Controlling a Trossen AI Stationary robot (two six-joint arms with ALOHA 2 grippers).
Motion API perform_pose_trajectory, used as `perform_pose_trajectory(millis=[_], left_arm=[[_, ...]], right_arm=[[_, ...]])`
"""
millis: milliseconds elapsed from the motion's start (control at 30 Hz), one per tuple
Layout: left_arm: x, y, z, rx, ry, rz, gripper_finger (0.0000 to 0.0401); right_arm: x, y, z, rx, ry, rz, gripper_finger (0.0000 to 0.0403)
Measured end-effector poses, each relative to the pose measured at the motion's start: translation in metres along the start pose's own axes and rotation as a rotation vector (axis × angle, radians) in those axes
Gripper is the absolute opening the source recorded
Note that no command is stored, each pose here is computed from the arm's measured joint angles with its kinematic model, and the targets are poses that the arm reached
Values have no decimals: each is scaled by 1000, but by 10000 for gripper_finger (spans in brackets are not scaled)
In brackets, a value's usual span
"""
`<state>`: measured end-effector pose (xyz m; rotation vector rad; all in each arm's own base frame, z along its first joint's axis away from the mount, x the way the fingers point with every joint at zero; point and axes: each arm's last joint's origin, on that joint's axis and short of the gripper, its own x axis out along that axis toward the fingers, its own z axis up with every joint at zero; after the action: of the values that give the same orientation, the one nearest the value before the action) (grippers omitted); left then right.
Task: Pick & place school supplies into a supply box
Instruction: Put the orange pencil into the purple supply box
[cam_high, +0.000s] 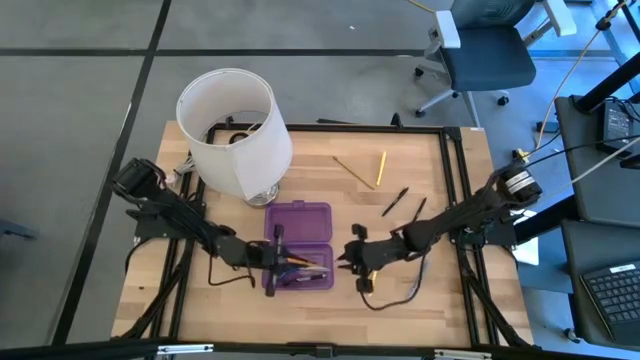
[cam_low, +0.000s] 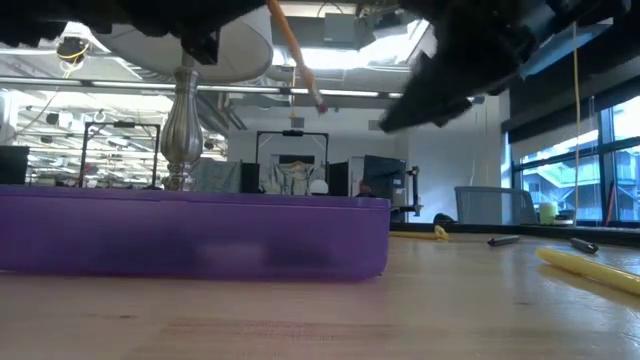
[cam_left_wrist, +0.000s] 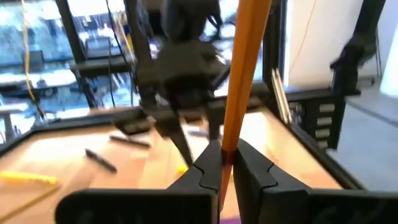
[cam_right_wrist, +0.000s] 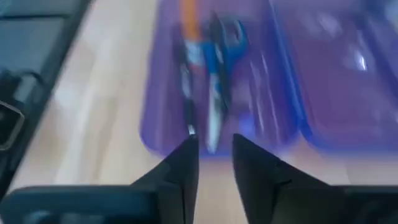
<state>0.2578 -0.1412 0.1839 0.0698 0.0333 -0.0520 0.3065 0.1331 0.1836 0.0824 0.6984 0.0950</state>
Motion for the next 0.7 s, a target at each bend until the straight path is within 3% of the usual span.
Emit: perform_pose_trajectory(millis=[200,367,567,700], left_arm=[[20,-10,5,60,322,5,8],[29,-11,27,41,599,48,9],[34,2,58,-168,833,29,10],[37,15,60,-276,923,8,10]], right_arm=[[-23,-2,2,54,49,-25,105],[-29,-2,6,56,26,-17,105],[-28,-2,4,52,40,-23,106],[-28,-2,4,50,48,-26,106]])
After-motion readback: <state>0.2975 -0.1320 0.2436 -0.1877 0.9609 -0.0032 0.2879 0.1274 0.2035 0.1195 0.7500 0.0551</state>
